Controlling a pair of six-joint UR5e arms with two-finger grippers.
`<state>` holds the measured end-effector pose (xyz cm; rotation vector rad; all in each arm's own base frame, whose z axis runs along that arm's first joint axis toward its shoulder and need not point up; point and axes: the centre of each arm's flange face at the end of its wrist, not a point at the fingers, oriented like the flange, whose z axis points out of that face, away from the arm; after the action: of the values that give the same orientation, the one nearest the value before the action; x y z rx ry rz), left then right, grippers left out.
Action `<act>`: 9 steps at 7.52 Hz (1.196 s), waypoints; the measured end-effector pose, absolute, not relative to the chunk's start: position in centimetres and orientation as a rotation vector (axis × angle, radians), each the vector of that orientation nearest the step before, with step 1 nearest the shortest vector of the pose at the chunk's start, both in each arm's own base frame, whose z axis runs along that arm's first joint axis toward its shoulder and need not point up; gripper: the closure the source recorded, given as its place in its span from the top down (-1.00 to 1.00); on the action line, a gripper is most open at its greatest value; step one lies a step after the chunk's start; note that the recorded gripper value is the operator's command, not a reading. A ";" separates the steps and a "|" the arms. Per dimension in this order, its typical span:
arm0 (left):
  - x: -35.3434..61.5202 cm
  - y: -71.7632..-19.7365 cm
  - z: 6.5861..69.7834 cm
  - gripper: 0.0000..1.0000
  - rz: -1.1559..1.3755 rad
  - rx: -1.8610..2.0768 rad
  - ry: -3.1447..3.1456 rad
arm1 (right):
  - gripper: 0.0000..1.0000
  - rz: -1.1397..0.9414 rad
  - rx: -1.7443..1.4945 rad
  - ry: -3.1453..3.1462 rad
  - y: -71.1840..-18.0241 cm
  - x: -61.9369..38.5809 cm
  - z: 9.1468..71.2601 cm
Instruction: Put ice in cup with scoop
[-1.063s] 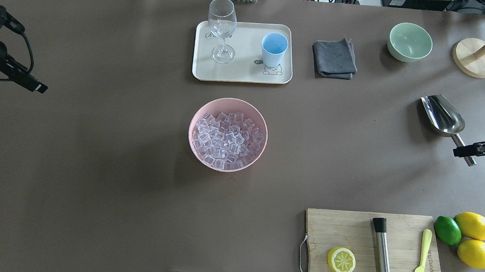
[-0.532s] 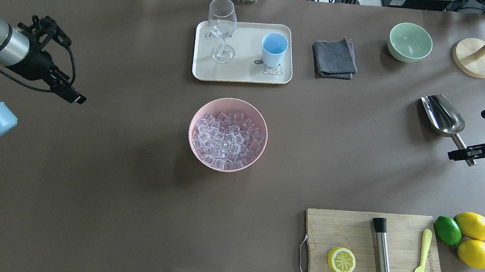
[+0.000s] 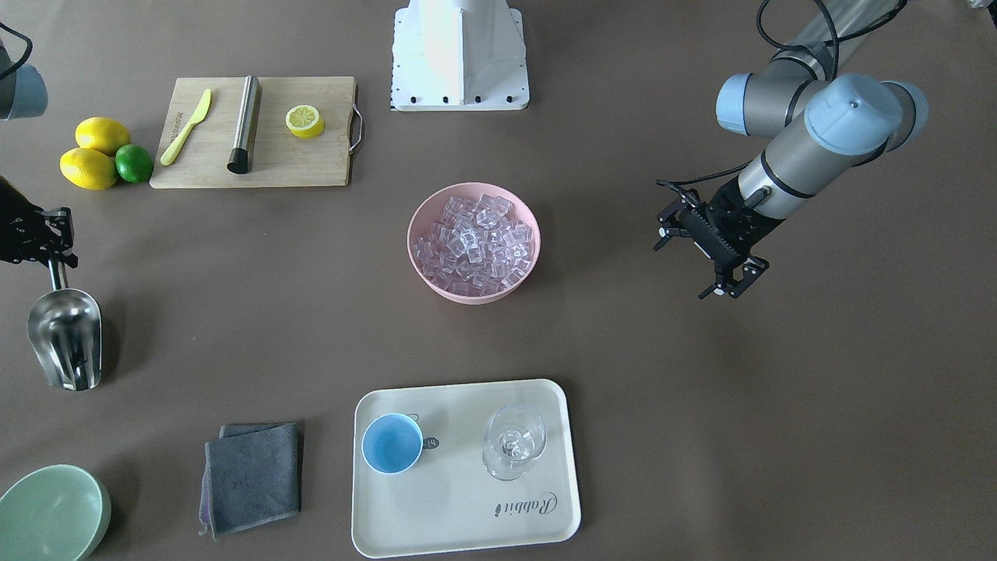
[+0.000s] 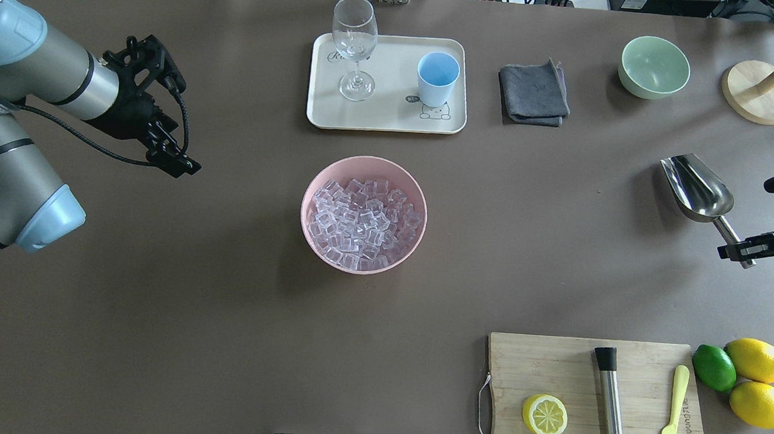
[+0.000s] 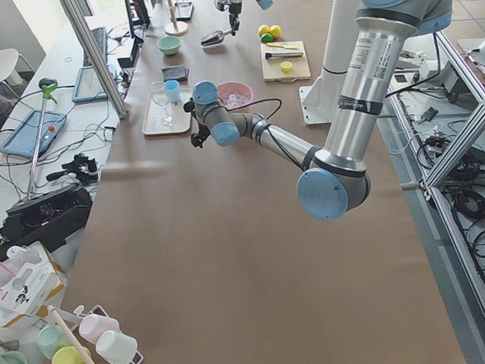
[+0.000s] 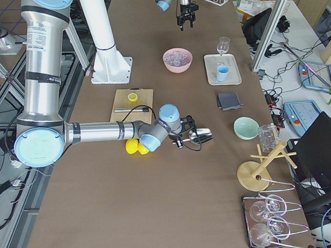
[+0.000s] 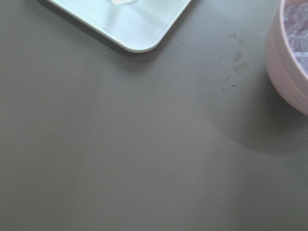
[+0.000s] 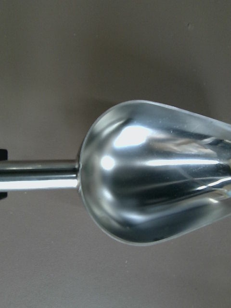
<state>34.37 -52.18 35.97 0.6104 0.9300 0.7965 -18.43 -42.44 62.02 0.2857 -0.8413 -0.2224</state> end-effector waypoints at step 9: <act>47.9 -43.6 30.6 0.98 1.340 0.891 0.958 | -1.00 -0.615 0.439 -0.630 -45.4 -16.0 38.0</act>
<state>47.89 -43.56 30.63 0.8914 0.9581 1.3399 -15.99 -45.37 38.03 0.4392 -0.6297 -0.6147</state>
